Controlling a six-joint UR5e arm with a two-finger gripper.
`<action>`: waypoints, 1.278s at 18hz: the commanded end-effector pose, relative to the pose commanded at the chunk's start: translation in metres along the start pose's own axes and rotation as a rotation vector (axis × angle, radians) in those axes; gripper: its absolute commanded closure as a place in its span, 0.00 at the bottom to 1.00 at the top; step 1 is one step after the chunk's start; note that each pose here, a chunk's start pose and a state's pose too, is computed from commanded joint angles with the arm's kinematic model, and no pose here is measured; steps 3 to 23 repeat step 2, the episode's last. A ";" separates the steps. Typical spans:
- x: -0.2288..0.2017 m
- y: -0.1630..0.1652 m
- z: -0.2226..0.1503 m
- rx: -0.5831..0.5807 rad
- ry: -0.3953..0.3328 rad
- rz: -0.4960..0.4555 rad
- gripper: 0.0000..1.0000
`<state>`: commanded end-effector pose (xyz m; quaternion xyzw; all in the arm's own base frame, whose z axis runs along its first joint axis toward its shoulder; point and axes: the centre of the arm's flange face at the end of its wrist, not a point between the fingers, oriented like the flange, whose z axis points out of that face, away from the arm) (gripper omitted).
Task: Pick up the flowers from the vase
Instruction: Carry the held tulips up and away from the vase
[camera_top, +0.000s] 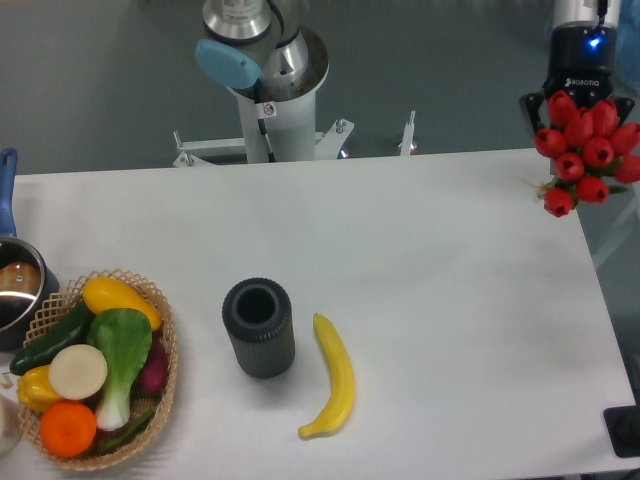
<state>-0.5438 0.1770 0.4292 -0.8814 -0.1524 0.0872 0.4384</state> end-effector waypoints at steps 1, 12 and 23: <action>-0.001 0.000 -0.001 0.000 -0.003 -0.001 0.62; -0.001 0.000 -0.001 0.000 -0.002 0.000 0.62; -0.001 0.000 -0.001 0.000 -0.002 0.000 0.62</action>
